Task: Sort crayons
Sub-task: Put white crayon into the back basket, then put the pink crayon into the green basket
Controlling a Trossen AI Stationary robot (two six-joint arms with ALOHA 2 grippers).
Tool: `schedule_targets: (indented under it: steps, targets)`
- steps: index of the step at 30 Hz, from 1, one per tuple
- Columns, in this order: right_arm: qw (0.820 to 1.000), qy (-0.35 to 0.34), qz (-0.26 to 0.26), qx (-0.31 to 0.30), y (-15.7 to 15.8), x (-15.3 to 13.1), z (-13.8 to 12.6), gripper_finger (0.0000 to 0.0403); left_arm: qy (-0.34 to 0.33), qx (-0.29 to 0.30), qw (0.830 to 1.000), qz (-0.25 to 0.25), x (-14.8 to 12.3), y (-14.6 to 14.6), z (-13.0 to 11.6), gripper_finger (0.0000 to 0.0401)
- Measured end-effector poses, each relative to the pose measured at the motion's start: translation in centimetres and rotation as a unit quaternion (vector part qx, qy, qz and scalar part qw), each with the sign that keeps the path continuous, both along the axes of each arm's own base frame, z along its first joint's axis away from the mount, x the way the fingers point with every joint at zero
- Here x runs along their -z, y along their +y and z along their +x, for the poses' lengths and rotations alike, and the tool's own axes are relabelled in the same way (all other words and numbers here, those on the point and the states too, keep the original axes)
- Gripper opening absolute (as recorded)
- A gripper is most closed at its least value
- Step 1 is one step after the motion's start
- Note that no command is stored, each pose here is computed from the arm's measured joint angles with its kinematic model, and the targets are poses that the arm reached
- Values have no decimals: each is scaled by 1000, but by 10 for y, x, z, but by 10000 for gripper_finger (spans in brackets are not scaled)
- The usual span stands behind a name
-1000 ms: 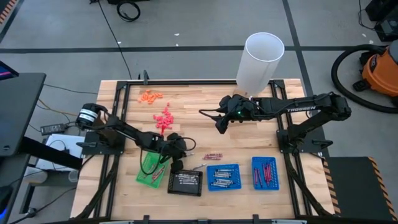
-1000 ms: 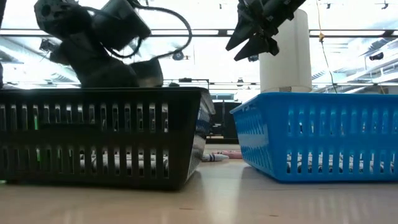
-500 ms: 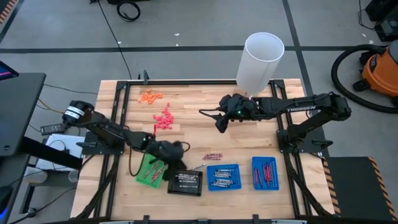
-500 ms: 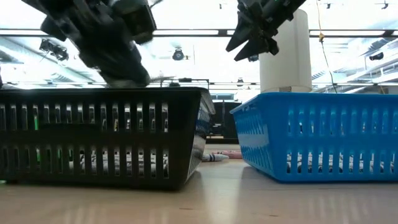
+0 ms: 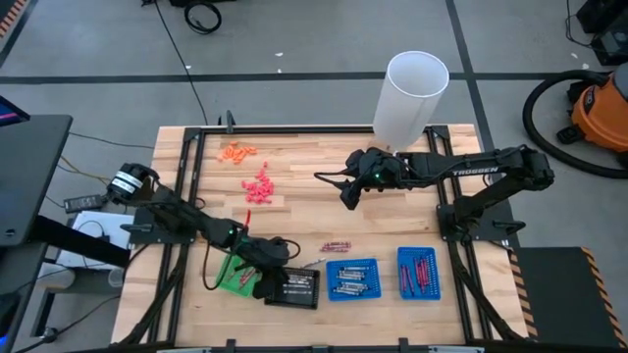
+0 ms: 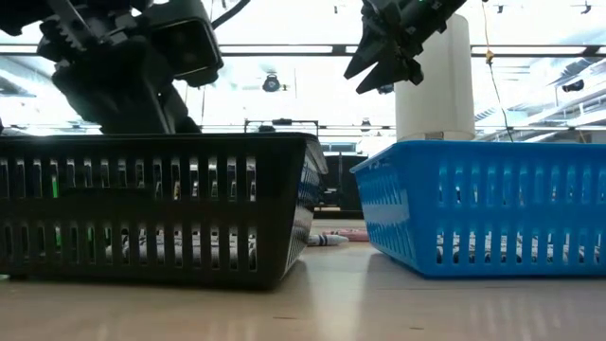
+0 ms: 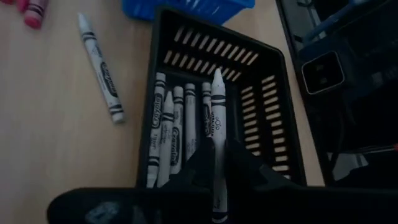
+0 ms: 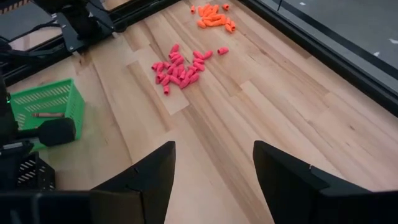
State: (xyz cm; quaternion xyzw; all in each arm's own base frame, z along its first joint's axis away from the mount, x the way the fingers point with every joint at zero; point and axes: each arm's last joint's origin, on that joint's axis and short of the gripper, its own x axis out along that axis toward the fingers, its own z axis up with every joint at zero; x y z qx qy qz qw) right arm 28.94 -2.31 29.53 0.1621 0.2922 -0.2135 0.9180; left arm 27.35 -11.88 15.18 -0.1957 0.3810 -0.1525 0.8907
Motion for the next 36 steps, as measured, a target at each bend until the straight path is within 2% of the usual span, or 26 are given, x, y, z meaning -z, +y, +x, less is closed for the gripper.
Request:
schedule_targets:
  steps: [18,23,31,36]
  targets:
    - [1000,0,7,-8,1,0,0,224,-26,-10,1000,-4,-4,-1,3,26]
    - [1000,-1,7,-9,1,0,0,224,-37,1,999,5,-5,-4,2,51]
    - [1000,0,7,-9,1,0,0,224,-49,6,999,9,-6,-6,2,119]
    - [1000,-1,8,-10,1,0,0,224,-45,-2,999,2,-6,-6,2,128]
